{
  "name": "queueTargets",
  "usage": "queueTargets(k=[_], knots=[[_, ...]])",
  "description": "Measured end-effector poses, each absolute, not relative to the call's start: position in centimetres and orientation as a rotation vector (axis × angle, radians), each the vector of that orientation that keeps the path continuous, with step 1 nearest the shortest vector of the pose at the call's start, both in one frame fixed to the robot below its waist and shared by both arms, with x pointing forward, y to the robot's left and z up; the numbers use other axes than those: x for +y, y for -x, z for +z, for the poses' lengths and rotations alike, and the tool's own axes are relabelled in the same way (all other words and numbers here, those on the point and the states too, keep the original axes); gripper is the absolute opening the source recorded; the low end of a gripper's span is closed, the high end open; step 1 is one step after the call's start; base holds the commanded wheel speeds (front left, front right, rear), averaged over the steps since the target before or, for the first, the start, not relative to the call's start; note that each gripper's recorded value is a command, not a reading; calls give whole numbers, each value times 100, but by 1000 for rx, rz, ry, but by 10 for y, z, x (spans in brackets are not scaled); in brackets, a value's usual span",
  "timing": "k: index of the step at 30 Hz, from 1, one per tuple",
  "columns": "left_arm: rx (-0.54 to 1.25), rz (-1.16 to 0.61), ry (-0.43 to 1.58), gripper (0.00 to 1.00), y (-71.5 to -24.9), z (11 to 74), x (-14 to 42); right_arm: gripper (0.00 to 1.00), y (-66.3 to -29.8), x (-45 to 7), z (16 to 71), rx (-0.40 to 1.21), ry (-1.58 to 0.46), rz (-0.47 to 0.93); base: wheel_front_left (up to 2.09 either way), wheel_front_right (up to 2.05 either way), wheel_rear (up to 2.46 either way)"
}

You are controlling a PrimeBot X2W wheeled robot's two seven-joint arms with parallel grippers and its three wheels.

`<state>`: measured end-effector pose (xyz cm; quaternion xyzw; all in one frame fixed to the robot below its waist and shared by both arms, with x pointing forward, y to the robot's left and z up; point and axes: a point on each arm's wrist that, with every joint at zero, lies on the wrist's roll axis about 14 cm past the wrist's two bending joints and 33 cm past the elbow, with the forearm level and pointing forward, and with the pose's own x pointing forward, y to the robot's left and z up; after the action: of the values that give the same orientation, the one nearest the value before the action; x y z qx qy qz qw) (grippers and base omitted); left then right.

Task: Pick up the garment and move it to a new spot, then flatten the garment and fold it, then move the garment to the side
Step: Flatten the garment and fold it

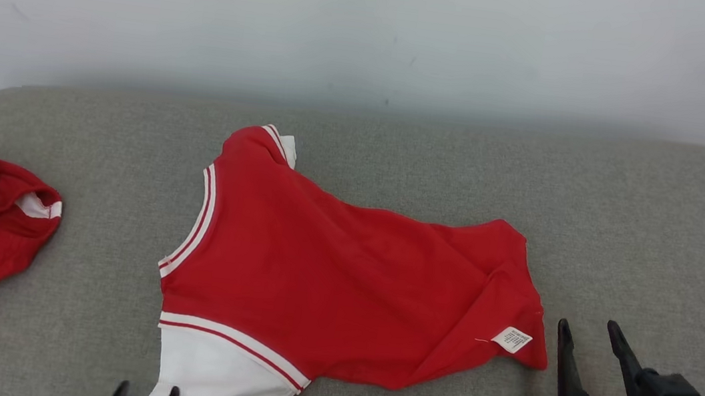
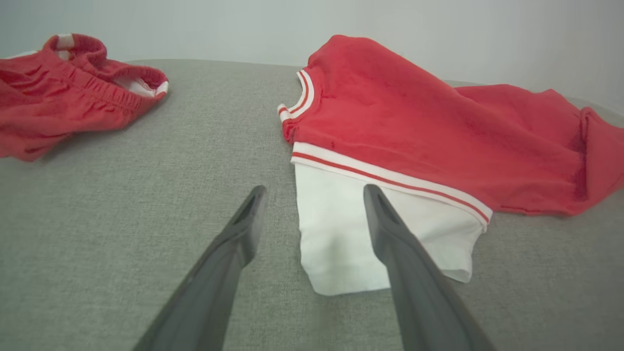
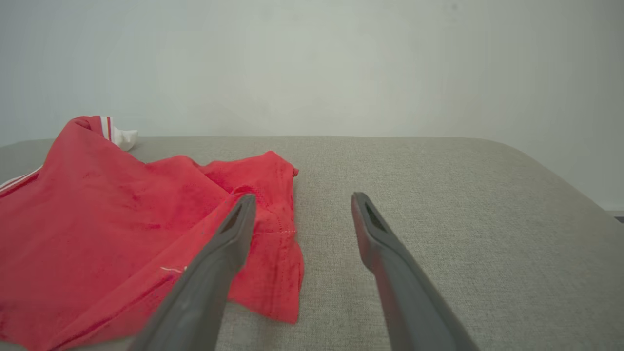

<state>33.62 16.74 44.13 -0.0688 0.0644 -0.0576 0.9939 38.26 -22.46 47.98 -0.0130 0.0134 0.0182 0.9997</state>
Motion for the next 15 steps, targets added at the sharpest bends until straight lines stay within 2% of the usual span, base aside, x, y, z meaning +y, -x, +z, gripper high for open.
queueTargets(k=[4, 15], knots=[[216, -173, 150, 100, -339, 417, 152, 100, -402, -234, 465, 88, 32, 17, 0, 0, 0], [336, -154, 164, 100, -349, 384, 161, 100, -425, -227, 427, 230, 22, 24, 0, 0, 0]])
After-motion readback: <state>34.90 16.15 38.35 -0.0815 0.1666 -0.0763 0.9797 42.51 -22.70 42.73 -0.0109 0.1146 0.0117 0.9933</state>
